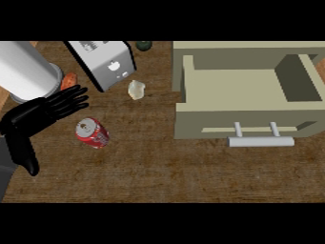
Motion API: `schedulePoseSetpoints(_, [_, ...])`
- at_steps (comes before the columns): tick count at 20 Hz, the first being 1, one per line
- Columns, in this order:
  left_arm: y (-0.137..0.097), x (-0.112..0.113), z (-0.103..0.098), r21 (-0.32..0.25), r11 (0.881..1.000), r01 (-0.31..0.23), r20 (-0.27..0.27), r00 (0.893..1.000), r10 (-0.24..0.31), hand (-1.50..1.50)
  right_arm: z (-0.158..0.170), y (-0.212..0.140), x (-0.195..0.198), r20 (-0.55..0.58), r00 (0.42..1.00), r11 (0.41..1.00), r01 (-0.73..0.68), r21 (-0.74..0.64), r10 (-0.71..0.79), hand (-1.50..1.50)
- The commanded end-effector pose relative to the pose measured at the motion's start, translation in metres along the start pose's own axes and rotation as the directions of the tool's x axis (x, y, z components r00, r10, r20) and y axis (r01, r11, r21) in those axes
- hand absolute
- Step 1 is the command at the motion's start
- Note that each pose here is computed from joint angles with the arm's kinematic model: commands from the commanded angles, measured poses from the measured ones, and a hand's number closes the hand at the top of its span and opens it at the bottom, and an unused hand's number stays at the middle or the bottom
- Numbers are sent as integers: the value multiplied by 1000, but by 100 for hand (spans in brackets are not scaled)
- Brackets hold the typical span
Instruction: Pick up the can, place it into the drawer and close the drawer
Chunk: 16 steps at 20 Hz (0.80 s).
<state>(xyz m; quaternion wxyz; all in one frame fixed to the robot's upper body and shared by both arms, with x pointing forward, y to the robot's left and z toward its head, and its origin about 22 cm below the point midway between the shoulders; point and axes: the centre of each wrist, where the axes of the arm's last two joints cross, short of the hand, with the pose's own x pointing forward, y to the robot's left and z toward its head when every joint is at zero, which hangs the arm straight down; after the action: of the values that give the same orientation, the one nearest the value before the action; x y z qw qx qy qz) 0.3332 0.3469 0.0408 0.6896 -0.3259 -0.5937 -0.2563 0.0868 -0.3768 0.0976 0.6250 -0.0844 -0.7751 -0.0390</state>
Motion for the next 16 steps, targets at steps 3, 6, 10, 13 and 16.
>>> schedulePoseSetpoints(3, [4,-37,4,41,999,2,-10,1000,-2,-150,-5,4,-4,1,1000,1000,23,-14,-23,-150])
schedulePoseSetpoints(6, [18,-25,4,73,997,19,5,1000,-19,-150,6,-17,-8,-4,1000,1000,10,-2,-10,-150])
schedulePoseSetpoints(10, [16,-38,-21,102,993,52,-21,998,-51,-150,14,4,22,-2,1000,1000,3,10,-3,-150])
schedulePoseSetpoints(13, [18,-72,5,114,993,33,-23,999,-30,-150,-5,-10,10,28,1000,1000,-3,12,2,-150])
schedulePoseSetpoints(16, [33,-61,8,123,992,41,-27,999,-38,-150,3,-7,2,-1,1000,1000,-5,12,5,-150])
